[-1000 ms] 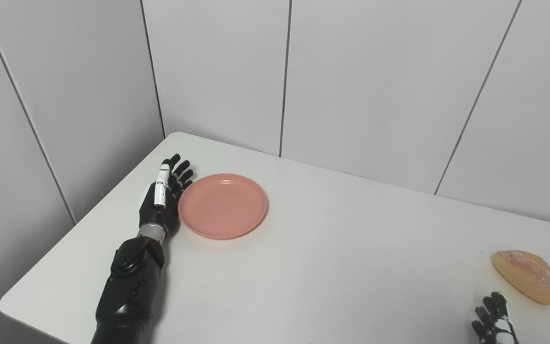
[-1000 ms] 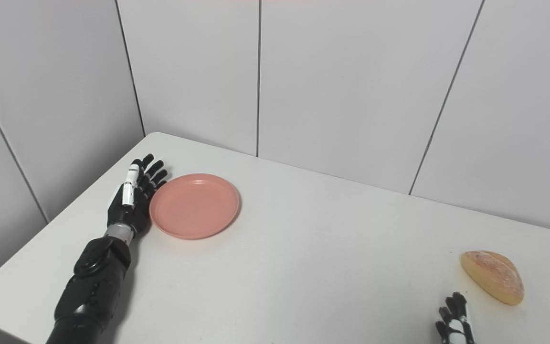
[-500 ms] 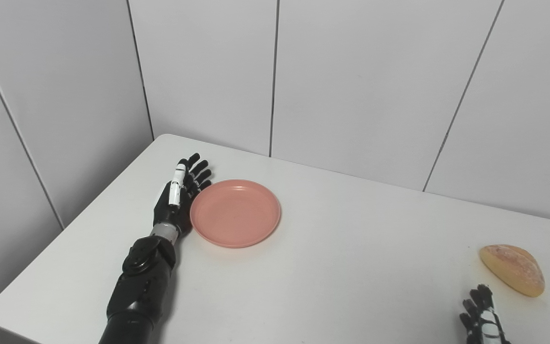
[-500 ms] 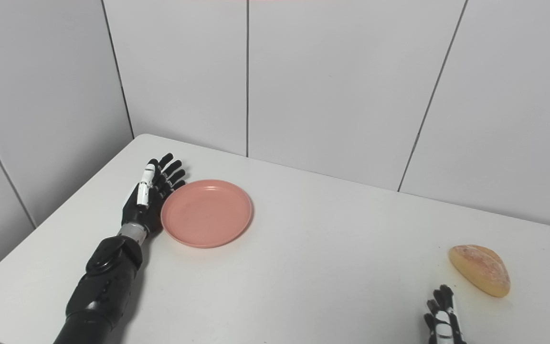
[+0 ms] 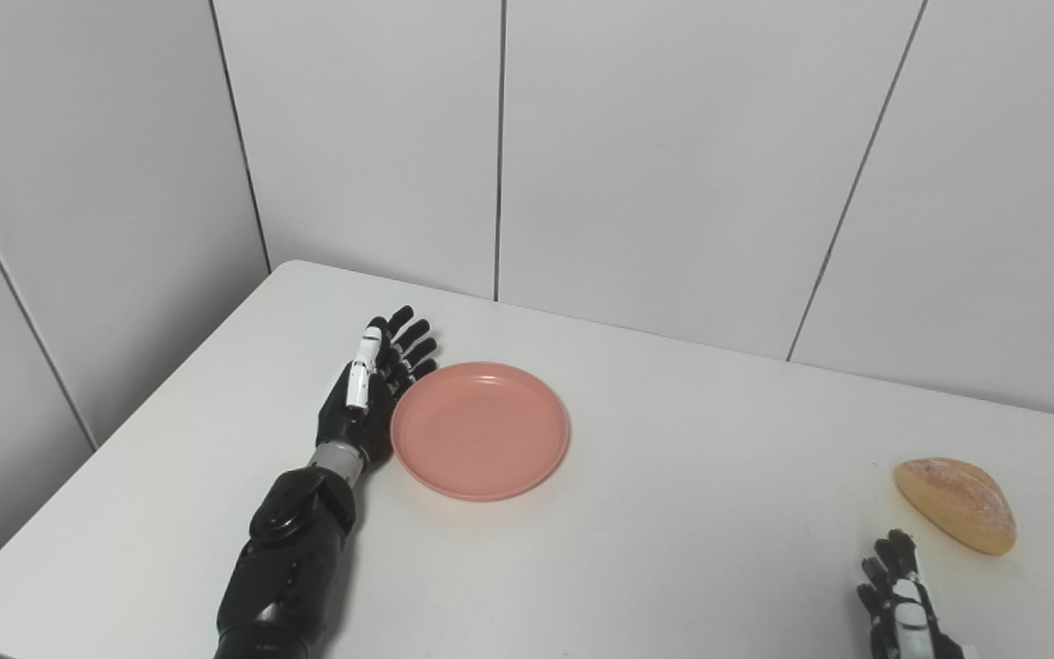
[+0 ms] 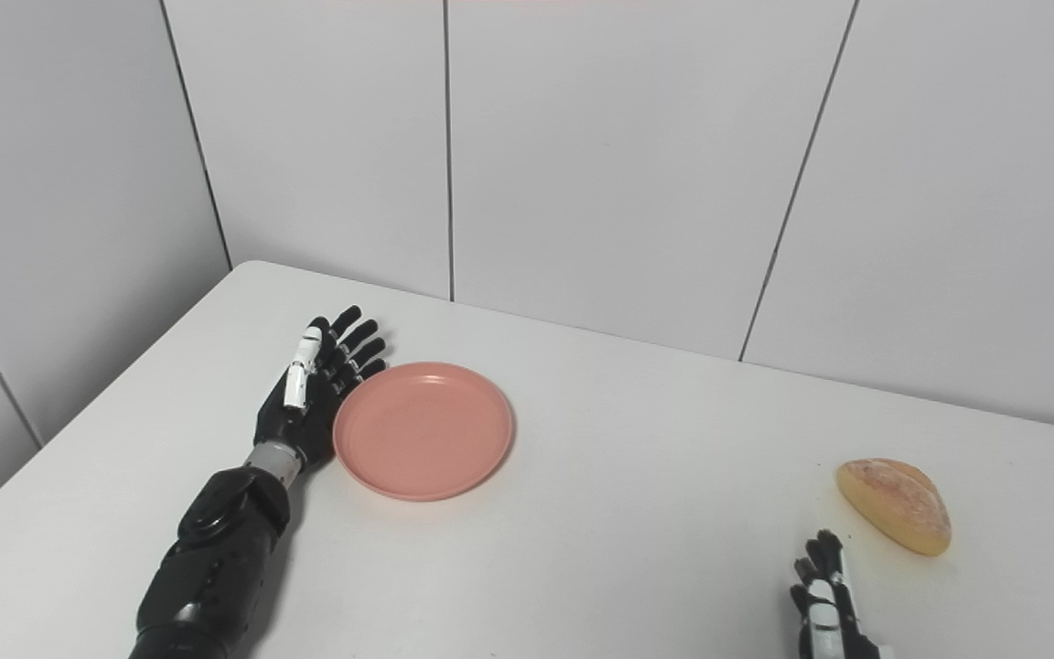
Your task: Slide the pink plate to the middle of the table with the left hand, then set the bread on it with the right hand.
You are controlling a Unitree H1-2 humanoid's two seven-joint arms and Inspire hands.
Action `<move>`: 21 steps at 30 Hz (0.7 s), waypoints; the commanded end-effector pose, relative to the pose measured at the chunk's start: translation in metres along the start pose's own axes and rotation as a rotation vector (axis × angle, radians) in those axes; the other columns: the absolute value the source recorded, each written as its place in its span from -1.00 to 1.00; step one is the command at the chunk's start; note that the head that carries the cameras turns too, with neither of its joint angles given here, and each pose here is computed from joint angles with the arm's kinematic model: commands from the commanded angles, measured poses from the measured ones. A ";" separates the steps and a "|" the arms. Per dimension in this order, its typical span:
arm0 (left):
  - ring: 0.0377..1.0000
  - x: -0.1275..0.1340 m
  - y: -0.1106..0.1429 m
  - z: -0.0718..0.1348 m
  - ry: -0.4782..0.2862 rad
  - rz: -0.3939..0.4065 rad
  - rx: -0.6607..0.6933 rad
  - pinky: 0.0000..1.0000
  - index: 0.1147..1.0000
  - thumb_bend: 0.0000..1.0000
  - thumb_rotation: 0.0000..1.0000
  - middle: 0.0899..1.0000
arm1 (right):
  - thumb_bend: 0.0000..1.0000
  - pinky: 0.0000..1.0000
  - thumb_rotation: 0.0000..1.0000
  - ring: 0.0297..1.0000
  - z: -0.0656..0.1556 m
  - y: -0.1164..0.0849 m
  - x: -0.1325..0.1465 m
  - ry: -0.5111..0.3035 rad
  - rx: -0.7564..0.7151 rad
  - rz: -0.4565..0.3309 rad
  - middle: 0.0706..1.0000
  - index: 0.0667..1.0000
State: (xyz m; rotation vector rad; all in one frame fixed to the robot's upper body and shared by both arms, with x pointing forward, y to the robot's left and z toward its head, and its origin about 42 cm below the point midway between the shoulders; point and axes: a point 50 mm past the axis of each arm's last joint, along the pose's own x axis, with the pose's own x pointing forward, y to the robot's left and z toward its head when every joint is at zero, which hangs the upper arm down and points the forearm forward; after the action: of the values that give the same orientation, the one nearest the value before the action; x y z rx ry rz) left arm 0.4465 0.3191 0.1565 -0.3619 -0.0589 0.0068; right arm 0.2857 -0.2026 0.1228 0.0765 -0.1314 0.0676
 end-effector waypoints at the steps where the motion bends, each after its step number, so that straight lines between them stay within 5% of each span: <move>1: 0.84 -0.009 -0.005 -0.023 0.102 -0.014 -0.022 0.89 0.82 -0.26 1.00 0.85 | -0.48 1.00 1.00 0.98 0.005 0.005 0.004 -0.046 0.007 0.007 1.00 1.00; 21: 0.82 -0.035 -0.080 -0.055 0.165 -0.151 -0.065 0.87 0.79 -0.24 1.00 0.82 | -0.38 1.00 1.00 0.99 0.010 0.016 0.005 -0.038 0.052 0.001 1.00 1.00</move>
State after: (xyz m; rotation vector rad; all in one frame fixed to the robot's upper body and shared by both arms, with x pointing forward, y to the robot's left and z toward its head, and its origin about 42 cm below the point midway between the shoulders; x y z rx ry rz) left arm 0.4239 0.2333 0.1501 -0.4156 -0.0147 -0.1685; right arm 0.2858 -0.1931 0.1235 0.1186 -0.1351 0.0583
